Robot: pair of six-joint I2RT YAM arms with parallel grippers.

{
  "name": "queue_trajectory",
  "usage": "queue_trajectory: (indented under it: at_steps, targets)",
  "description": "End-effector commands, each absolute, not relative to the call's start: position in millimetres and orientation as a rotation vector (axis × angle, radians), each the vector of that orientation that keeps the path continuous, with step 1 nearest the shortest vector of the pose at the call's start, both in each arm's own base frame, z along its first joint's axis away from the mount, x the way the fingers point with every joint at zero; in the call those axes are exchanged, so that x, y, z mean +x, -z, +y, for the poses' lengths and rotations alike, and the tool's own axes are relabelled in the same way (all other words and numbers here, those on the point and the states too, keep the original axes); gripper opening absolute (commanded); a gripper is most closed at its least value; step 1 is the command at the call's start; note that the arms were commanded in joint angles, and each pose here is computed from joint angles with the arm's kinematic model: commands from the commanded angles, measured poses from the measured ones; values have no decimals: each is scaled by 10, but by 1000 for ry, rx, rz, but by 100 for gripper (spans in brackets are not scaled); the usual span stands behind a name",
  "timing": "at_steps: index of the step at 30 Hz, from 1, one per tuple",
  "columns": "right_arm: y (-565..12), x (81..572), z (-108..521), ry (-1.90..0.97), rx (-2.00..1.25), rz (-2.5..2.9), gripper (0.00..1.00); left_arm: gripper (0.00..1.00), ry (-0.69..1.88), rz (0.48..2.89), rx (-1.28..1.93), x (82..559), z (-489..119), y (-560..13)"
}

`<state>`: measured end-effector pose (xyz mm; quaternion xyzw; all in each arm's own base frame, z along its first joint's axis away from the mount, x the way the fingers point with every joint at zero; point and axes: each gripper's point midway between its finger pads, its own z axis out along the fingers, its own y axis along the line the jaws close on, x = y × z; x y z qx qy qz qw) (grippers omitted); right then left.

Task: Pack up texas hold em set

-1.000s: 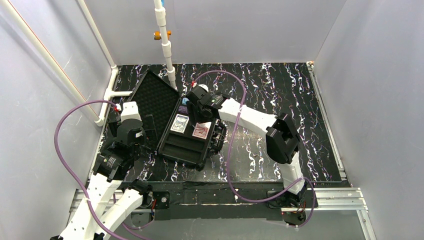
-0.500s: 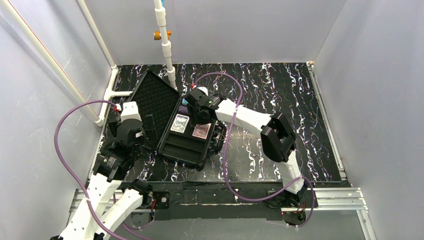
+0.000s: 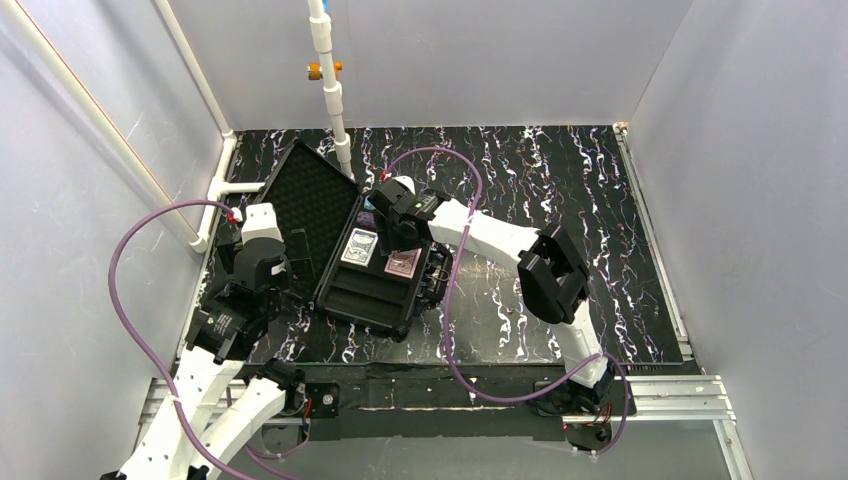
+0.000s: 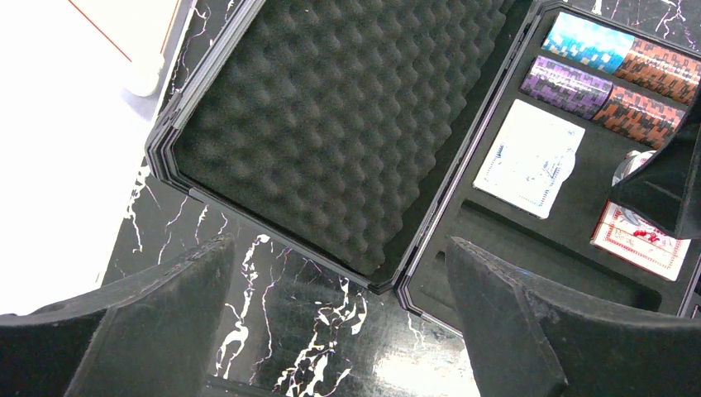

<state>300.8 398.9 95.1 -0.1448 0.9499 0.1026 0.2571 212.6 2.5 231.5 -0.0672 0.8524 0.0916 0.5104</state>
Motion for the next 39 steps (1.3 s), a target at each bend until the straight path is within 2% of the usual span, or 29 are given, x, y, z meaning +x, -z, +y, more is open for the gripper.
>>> queue_trajectory:
  at_steps: [1, 11, 22, 26, 31, 39]
  targets:
    - [-1050, 3049, 4022, -269, -398, 2544, 33, 98, -243, 2043, -168, 2130, 57, -2324]
    - [-957, 2956, 3943, -247, -415, 2573, 34, 98, -239, 2042, -167, 2131, 52, -2326]
    - [-915, 2869, 3928, -262, -423, 2589, 44, 98, -238, 2045, -163, 2135, 46, -2320]
    - [-962, 2854, 3940, -279, -429, 2575, 54, 98, -242, 2046, -165, 2134, 52, -2316]
    - [-1089, 2857, 3954, -306, -436, 2536, 74, 98, -246, 2046, -166, 2135, 57, -2314]
    - [-1364, 2906, 3988, -354, -447, 2458, 96, 98, -247, 2050, -160, 2141, 51, -2311]
